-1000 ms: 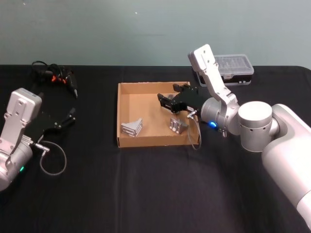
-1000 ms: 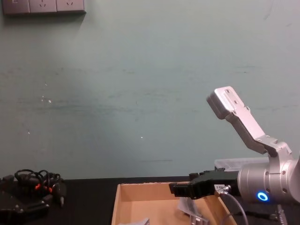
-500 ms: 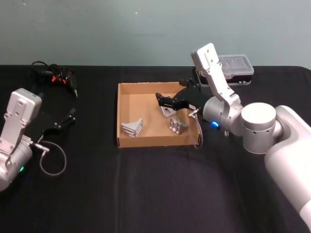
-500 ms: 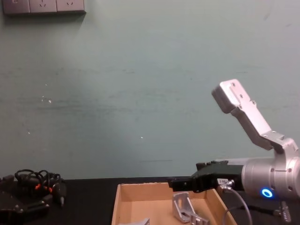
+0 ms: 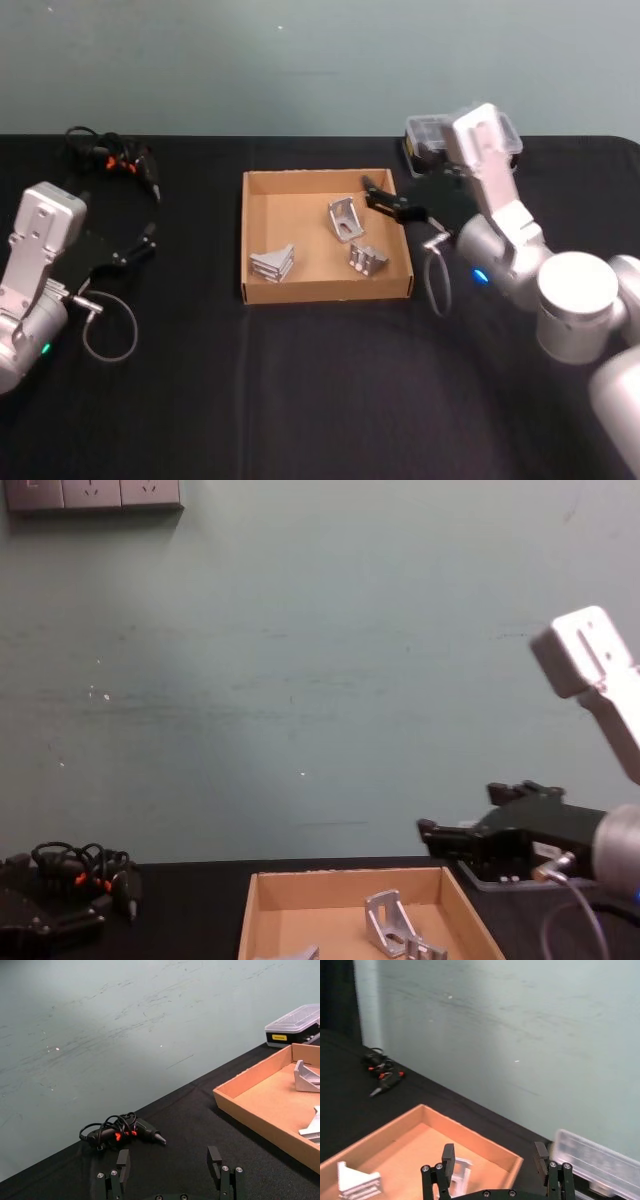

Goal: Use one hand to pick up the angle iron from the table and place it into the box.

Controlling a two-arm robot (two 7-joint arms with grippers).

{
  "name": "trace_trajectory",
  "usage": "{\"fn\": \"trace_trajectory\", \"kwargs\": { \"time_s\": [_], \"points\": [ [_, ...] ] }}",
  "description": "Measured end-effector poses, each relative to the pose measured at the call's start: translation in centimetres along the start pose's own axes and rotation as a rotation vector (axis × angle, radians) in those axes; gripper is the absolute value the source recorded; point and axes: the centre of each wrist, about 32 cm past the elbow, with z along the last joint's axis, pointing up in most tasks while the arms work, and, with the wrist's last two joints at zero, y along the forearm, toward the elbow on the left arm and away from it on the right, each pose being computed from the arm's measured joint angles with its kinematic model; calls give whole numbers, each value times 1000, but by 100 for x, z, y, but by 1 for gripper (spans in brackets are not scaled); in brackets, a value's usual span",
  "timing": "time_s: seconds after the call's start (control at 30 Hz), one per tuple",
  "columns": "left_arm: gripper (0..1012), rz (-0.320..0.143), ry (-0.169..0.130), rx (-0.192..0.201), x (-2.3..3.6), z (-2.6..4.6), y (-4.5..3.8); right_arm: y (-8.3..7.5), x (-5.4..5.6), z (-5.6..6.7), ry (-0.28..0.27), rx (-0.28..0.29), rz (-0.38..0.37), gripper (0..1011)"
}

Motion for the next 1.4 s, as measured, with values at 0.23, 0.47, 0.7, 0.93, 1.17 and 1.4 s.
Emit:
{"fn": "trace_trajectory", "kwargs": {
  "time_s": [0.23,0.47,0.7,0.93,1.17,1.4],
  "points": [
    [1011,0,0,0,0,0,0,-267,-14,-150,-29,14,-91,1002],
    [1011,0,0,0,0,0,0,-459,-17,-310,-31,2,-152,1002],
    [1011,0,0,0,0,0,0,-565,-2,-418,-31,-2,-183,1002],
    [1011,0,0,0,0,0,0,-555,-7,-408,-32,0,-180,1000],
    [1011,0,0,0,0,0,0,-549,-8,-401,-33,1,-179,1002],
    [1011,0,0,0,0,0,0,-546,-9,-398,-33,0,-178,1002]
  ]
}}
